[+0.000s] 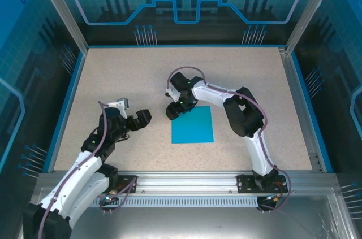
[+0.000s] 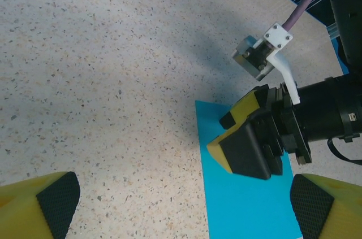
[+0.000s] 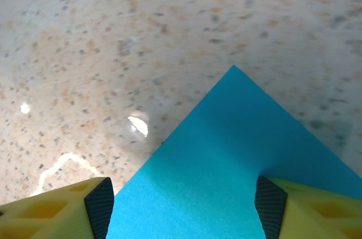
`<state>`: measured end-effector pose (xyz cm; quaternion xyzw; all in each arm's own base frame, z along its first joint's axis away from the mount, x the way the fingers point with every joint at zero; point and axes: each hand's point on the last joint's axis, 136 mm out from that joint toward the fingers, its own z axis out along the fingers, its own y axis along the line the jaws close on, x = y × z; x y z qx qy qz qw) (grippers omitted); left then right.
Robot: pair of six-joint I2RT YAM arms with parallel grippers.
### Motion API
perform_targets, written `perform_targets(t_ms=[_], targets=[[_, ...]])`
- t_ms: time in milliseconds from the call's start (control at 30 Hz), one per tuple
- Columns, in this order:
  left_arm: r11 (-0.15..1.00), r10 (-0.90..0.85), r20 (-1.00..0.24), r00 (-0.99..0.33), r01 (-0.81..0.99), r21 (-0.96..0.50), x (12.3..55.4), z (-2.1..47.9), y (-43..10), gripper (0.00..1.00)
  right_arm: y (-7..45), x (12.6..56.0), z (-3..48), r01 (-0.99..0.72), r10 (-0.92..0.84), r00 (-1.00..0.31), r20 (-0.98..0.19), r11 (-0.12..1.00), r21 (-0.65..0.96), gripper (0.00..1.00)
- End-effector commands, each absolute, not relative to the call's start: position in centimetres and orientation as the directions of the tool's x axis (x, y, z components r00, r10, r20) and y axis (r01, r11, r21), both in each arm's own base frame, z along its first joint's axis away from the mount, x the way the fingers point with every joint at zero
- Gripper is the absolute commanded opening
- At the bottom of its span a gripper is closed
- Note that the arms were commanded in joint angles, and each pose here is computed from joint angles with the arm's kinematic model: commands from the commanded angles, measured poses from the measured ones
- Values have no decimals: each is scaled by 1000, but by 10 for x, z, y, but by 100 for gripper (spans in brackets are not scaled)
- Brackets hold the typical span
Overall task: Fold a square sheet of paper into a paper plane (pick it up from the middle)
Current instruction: Move the paper to the center of the table.
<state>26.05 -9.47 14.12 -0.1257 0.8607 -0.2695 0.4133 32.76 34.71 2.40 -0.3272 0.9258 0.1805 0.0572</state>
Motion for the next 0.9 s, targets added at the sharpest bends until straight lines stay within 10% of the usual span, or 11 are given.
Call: perform_targets(t_ms=[0,200,867], targets=[[835,-421,-670,-612,26,-549,264,143,-95,99,347,307,20,-636,-624,-766,-156,698,330,70],[828,-428,-646,-632,12,-561,262,140,-96,99,321,337,84,-507,-438,-847,-301,836,209,74],[814,-434,-561,-705,-40,-580,273,130,-107,99,256,310,8,-188,-184,-974,-136,982,19,77]])
